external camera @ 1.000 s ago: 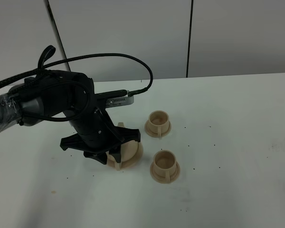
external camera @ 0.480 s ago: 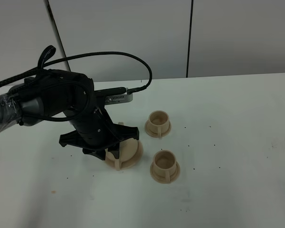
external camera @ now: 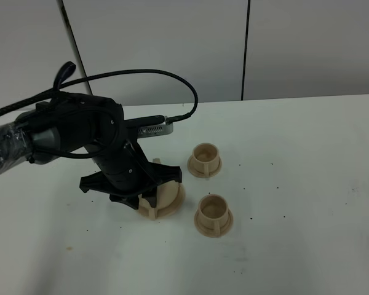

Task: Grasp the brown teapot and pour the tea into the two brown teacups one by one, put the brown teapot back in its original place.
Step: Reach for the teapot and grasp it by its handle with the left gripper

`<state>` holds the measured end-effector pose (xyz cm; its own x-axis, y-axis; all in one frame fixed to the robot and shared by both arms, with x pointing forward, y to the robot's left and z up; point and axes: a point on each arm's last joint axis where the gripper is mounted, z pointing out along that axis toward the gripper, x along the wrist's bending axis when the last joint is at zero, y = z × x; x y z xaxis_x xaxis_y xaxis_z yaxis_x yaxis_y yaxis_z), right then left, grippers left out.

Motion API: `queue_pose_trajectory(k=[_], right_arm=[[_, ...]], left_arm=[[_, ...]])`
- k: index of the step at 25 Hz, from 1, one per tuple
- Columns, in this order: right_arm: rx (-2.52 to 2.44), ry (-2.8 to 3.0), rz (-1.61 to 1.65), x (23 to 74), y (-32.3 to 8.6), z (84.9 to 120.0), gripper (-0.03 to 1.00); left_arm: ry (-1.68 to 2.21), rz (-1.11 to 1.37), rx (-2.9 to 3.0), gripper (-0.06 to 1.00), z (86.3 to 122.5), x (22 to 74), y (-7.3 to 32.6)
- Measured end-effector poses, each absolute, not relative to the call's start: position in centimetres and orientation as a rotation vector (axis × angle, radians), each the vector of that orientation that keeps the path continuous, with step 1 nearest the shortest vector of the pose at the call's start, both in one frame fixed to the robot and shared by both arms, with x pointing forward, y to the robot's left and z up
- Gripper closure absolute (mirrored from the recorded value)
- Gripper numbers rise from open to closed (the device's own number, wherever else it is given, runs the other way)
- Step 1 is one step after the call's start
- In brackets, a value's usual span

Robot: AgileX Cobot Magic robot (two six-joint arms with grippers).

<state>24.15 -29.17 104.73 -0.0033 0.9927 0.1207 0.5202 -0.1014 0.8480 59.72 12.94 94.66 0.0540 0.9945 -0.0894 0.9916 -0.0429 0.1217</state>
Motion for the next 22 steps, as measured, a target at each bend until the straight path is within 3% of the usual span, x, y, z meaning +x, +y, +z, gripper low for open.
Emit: queue_pose_trajectory(k=[22], right_arm=[[1.68, 1.574, 1.014, 24.2, -29.2, 104.7, 0.56]], left_arm=[[2.045, 0.034, 2.162, 0.56, 93.5, 60.2, 12.7]])
